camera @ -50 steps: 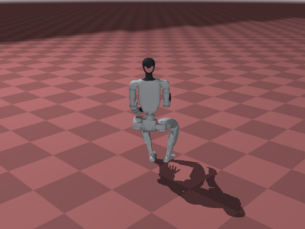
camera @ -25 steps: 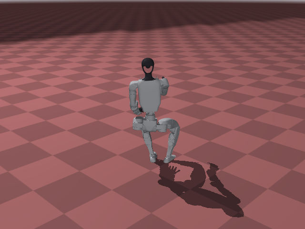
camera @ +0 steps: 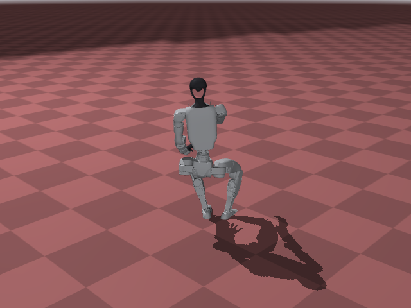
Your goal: Upper body actions
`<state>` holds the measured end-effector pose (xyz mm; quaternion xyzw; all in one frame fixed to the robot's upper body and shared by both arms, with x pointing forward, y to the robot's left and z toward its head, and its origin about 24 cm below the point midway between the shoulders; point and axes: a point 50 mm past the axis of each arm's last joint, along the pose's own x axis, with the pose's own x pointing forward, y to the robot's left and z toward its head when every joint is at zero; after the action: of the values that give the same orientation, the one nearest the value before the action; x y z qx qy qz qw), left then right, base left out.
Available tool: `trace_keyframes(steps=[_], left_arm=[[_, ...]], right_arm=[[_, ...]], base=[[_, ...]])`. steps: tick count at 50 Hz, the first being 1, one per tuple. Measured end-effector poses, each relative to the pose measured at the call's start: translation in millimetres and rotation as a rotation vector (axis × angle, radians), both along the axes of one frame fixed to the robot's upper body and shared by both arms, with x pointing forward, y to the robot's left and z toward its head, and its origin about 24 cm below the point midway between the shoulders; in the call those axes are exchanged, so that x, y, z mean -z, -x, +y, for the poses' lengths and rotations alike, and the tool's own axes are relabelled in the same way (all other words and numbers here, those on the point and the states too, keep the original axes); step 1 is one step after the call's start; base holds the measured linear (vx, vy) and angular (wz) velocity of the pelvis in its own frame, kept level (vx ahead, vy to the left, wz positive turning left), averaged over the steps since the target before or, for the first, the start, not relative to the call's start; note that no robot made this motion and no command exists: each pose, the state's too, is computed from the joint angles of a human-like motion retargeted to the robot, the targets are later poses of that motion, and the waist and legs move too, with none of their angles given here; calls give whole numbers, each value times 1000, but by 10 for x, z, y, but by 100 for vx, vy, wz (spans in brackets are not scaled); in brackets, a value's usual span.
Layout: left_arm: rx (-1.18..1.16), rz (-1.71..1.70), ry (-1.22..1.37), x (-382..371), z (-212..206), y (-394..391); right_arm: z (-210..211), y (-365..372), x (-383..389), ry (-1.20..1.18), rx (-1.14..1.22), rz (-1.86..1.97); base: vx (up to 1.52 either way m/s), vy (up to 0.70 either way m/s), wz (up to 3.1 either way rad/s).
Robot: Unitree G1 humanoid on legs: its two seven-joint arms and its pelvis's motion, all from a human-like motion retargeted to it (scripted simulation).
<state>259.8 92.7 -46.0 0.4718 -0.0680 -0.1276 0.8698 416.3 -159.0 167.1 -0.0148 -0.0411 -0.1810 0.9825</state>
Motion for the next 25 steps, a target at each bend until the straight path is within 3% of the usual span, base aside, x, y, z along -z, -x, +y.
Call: trace_keyframes(steps=[25], left_arm=[[1,3,-3,7,-9,5]], right_arm=[[-108,-7,24,35,61,73]], base=[[0,0,0]])
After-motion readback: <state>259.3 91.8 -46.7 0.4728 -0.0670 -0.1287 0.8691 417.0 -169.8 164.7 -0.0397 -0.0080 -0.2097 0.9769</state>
